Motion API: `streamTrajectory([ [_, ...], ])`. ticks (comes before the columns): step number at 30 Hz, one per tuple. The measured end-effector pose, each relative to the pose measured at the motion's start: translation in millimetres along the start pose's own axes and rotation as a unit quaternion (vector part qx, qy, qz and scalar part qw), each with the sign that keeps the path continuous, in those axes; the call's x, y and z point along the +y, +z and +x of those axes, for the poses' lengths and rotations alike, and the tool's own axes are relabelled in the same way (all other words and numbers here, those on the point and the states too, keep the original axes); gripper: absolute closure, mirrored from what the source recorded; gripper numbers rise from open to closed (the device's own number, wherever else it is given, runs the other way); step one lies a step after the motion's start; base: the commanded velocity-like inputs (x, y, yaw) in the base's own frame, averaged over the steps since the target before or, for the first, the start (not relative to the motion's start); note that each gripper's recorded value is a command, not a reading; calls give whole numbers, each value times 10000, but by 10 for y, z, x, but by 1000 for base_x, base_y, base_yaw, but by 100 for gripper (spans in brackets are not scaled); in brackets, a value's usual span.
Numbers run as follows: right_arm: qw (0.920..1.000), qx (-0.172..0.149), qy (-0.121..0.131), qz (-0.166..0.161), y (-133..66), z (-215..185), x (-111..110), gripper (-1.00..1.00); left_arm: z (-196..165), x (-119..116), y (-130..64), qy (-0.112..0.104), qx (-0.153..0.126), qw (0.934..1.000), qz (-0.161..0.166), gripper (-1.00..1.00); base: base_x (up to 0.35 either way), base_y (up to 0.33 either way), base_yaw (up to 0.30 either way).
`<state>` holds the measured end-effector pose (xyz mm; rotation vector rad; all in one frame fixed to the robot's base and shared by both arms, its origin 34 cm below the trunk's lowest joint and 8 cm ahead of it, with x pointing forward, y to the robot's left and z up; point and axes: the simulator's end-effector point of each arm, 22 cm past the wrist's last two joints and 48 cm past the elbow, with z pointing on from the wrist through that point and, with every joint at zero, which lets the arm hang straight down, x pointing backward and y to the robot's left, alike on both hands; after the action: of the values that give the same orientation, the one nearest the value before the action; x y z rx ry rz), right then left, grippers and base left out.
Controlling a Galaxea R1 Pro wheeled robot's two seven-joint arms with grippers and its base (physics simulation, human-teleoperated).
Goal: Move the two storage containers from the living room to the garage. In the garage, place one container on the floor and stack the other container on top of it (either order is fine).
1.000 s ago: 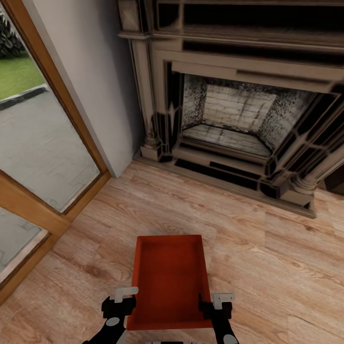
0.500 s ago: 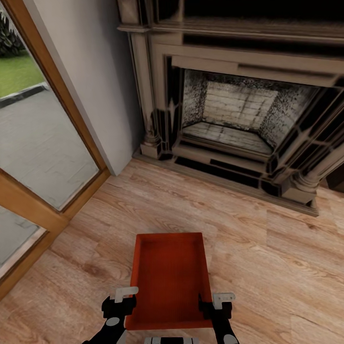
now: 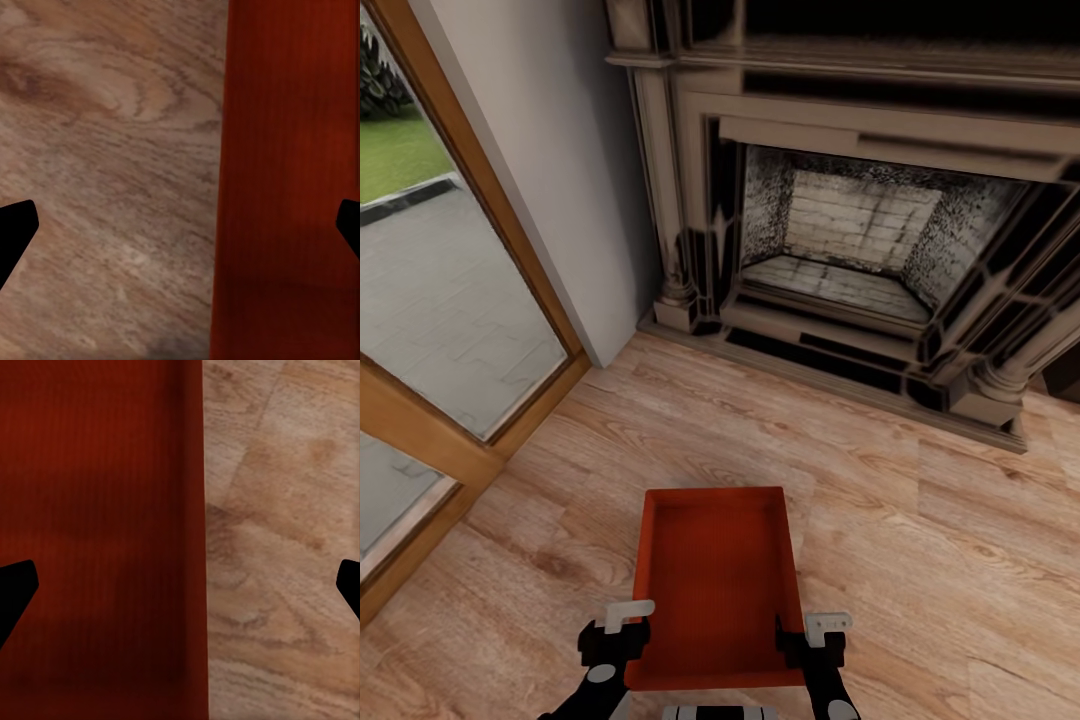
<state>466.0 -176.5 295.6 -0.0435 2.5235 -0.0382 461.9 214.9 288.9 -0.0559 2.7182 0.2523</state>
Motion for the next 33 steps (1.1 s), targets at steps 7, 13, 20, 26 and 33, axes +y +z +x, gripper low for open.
streamTrajectory([
  [7,10000,-1,-1,-4,0,-1,2,-100,-1,-39,-8,-15,3,10000,35,-100,0,0,0],
  [13,10000,-3,-4,-6,1,-2,-3,-100,-7,-44,-7,-18,-3,10000,48,-100,0,0,0],
  [20,10000,-4,-3,-10,1,-3,1,-100,-2,-42,-7,-15,2,10000,47,-100,0,0,0],
  [26,10000,-4,-3,-9,2,-3,-1,-100,-1,-42,-7,-15,2,10000,47,-100,0,0,0],
  [33,10000,-37,-25,6,-13,13,-17,-100,-3,-42,-6,-29,2,10000,48,-100,0,0,0],
])
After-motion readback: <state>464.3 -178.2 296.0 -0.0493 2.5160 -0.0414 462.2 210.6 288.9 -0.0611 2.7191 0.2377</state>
